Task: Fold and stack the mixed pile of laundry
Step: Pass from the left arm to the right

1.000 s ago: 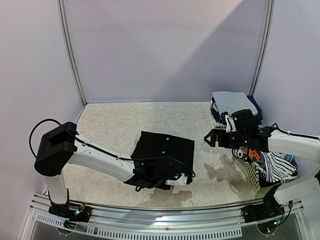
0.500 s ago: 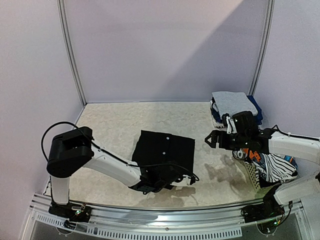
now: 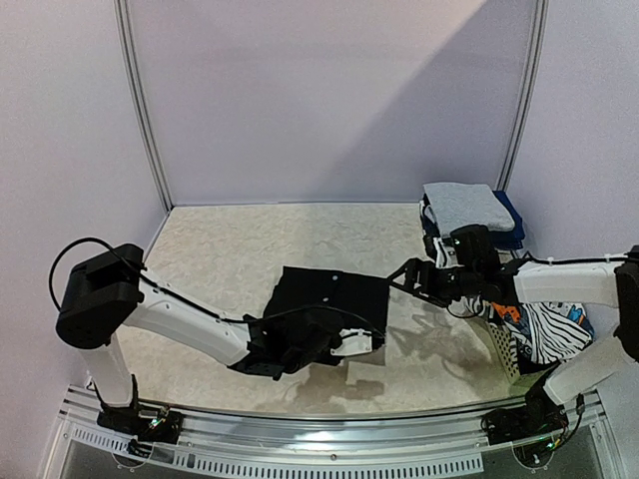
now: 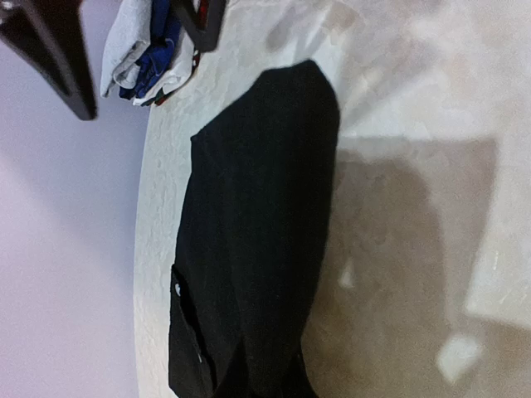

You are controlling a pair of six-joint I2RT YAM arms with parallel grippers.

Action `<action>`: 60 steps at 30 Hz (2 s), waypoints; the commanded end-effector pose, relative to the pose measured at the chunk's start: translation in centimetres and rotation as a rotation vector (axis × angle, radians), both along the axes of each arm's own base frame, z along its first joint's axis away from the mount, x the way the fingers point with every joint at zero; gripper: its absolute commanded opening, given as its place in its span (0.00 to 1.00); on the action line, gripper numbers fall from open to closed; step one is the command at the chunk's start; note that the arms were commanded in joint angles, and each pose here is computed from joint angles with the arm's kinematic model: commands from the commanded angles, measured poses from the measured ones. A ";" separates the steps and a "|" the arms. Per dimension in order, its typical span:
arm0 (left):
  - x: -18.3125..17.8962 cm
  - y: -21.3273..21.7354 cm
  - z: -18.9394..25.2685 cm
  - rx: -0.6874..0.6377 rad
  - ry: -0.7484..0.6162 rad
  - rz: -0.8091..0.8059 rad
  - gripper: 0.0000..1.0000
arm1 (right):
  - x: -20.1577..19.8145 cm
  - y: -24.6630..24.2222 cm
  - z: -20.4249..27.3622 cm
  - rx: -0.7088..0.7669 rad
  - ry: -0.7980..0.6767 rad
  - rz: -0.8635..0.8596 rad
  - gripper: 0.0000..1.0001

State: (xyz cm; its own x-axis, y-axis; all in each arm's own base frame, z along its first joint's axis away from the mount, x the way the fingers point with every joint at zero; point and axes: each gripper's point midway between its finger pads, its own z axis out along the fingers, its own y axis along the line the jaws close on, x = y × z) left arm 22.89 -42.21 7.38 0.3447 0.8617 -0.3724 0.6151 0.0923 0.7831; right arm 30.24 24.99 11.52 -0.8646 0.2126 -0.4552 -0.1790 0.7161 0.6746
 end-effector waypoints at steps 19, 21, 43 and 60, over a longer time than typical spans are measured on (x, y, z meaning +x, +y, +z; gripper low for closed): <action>0.7 0.7 1.7 -0.170 0.043 0.030 0.00 | 0.7 5.5 -6.1 0.317 0.286 0.046 0.99; 0.7 0.6 1.8 -0.176 0.045 0.027 0.00 | 0.7 5.7 -6.6 0.321 0.303 0.044 0.99; 0.5 0.7 0.7 -0.157 0.077 0.037 0.06 | 3.4 6.5 -7.5 0.348 0.276 -0.005 0.39; 1.0 4.3 2.3 -0.383 0.557 0.246 0.60 | 3.9 6.4 -9.8 0.210 0.274 0.023 0.00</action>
